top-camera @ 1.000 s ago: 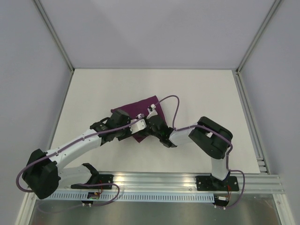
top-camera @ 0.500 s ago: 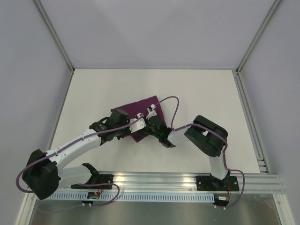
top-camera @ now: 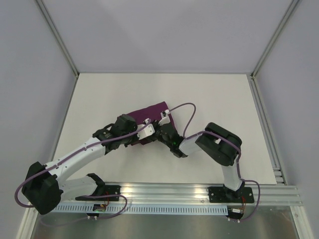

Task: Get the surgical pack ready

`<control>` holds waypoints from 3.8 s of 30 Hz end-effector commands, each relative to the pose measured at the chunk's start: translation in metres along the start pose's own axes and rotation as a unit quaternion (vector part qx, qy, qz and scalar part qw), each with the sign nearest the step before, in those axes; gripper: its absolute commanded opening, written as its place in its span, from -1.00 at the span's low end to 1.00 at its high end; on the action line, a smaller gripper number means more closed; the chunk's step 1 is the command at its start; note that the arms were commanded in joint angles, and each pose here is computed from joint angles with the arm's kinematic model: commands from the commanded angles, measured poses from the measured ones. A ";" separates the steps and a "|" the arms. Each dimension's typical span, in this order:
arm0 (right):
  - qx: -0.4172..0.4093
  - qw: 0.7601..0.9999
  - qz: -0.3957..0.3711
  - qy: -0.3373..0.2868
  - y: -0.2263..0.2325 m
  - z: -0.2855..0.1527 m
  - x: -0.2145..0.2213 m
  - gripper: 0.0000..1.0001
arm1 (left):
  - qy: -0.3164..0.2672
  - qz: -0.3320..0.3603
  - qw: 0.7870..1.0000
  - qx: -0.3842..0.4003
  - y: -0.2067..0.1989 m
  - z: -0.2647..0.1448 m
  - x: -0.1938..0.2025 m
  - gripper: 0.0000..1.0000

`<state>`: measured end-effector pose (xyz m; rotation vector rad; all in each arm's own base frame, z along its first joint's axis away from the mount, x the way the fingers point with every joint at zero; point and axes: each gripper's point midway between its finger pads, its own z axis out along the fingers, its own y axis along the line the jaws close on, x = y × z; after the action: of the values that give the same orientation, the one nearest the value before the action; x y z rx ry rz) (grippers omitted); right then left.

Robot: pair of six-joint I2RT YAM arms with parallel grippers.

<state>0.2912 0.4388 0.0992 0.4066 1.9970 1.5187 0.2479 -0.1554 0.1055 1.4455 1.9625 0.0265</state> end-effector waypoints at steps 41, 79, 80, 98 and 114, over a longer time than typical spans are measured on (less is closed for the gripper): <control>0.227 0.966 -0.084 -0.095 -0.084 -0.089 -0.110 -0.92 | 0.036 0.039 0.991 0.120 -0.061 -0.001 0.040 -0.54; 0.151 0.978 -0.079 0.119 -0.077 -0.003 -0.039 -0.64 | 0.071 -0.291 0.946 -0.121 0.095 -0.076 0.076 0.17; 0.151 0.978 -0.085 0.119 -0.078 -0.002 -0.041 -0.70 | 0.071 -0.294 0.945 -0.121 0.095 -0.077 0.078 0.17; 0.206 0.950 0.103 -0.210 -0.139 -0.134 -0.225 -0.99 | 0.082 -0.298 0.943 -0.120 0.087 -0.074 0.088 0.17; 0.333 0.817 0.162 -0.442 -0.220 -0.381 -0.345 -0.99 | 0.084 -0.303 0.942 -0.118 0.087 -0.071 0.091 0.17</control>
<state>0.3627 -0.0888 0.0564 1.5033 1.5559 0.6098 0.2681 -0.0206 0.1451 0.7058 2.3815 0.1097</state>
